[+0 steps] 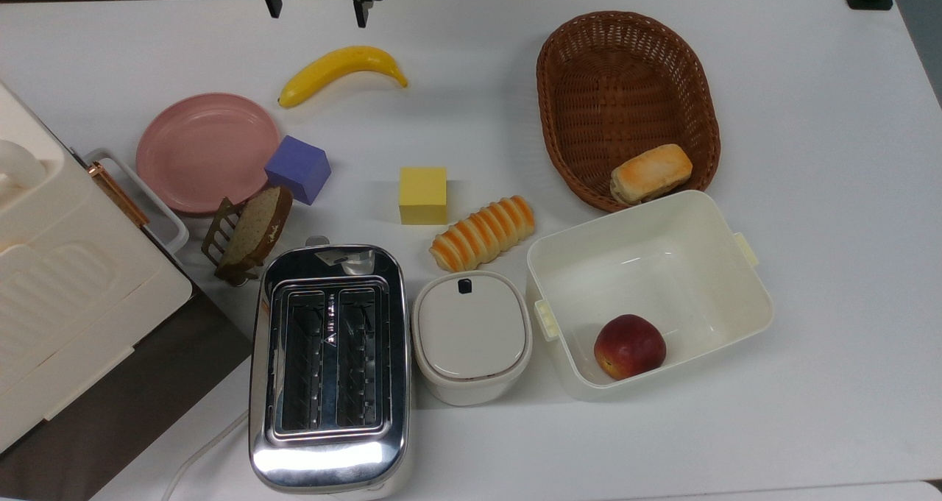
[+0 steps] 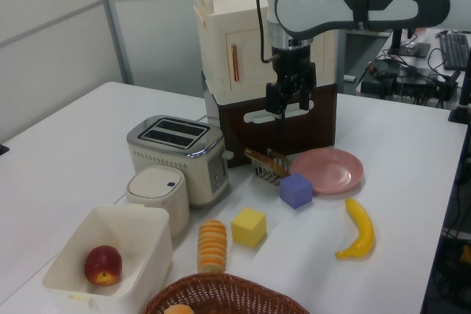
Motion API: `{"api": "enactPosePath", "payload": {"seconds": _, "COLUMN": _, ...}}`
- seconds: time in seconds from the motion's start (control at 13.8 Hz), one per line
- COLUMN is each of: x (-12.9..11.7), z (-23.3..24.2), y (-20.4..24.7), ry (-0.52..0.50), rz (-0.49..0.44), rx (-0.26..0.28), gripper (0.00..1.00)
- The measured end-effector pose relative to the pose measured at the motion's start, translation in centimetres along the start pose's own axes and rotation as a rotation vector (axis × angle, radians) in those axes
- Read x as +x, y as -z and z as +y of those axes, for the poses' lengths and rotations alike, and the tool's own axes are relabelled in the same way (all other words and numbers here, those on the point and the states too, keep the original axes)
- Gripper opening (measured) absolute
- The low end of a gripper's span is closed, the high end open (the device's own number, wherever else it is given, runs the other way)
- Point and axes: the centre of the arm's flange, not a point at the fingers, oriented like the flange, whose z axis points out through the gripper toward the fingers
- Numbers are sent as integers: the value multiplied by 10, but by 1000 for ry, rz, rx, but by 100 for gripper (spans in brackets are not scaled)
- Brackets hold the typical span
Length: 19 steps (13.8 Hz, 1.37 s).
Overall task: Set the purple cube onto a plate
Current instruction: 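Move the open gripper over the purple cube beside the pink plate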
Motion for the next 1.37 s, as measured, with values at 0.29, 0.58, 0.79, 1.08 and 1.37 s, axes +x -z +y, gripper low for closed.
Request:
{"api": "enactPosePath", "payload": {"seconds": 0.29, "x": 0, "z": 0, "y": -1, "ry": 0, "rz": -5, "rx": 0, "gripper": 100}}
{"api": "enactPosePath", "payload": {"seconds": 0.58, "x": 0, "z": 12, "y": -2, "ry": -21, "rz": -8, "rx": 0, "gripper": 100}}
{"api": "enactPosePath", "payload": {"seconds": 0.79, "x": 2, "z": 43, "y": -5, "ry": -77, "rz": 14, "rx": 2, "gripper": 100}}
{"api": "enactPosePath", "payload": {"seconds": 1.08, "x": 14, "z": 51, "y": -44, "ry": -105, "rz": 109, "rx": 1, "gripper": 100}}
{"api": "enactPosePath", "payload": {"seconds": 1.37, "x": 17, "z": 52, "y": -93, "ry": -132, "rz": 132, "rx": 3, "gripper": 100}}
